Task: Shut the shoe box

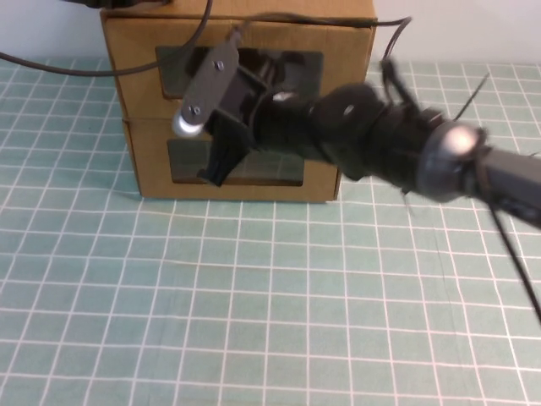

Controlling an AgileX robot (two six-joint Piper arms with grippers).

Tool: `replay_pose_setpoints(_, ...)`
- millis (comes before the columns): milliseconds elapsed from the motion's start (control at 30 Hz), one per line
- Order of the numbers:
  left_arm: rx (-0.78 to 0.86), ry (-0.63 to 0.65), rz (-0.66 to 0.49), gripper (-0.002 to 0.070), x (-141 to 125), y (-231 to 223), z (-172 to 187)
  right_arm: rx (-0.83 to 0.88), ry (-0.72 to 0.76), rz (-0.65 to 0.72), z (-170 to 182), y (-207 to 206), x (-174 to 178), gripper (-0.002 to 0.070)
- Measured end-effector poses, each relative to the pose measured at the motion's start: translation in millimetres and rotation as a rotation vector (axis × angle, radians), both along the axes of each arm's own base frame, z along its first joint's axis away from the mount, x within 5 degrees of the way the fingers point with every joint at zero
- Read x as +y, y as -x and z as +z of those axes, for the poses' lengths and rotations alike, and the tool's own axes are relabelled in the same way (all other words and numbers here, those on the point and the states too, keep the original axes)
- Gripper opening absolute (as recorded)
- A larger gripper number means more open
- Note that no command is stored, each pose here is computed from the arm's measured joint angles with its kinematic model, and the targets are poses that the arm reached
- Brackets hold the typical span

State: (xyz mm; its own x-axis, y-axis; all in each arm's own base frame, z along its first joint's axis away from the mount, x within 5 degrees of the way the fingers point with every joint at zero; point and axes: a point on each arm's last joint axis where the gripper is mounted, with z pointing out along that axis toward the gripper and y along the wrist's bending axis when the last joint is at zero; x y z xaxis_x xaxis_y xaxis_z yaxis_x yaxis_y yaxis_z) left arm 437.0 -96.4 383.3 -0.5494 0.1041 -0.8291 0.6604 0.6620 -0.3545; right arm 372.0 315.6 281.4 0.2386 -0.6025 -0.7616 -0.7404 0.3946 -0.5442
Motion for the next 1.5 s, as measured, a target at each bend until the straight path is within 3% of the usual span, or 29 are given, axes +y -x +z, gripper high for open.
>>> replay_pose_setpoints(200, -0.008, -0.037, -0.023, -0.0005, 3, 11, 10, 0.097, 0.0, 0.195, 44, 37, -6, -0.0014)
replay_pose_setpoints(400, -0.064, -0.1, -0.07, -0.0005, 7, 47, 46, 0.19, 0.028, 0.148, 80, 61, -28, -0.0014)
replay_pose_setpoints(600, -0.168, -0.143, -0.073, -0.0005, 13, 103, 99, 0.236, -0.054, -0.06, 132, 86, -66, -0.0014)
replay_pose_setpoints(933, -0.267, -0.248, 0.065, -0.0005, 31, 197, 152, 0.21, -0.12, -0.55, 199, 132, -164, -0.0014)
replay_pose_setpoints(1100, -0.255, -0.269, 0.086, -0.0005, 36, 238, 146, 0.214, -0.182, -0.651, 207, 156, -200, -0.0014)
replay_pose_setpoints(1233, -0.205, -0.299, 0.099, -0.0005, 40, 272, 120, 0.204, -0.268, -0.689, 198, 183, -226, -0.0014)
replay_pose_setpoints(1500, -0.222, -0.363, 0.269, -0.0005, 58, 333, 52, 0.114, -0.335, -0.694, 135, 242, -267, -0.0014)
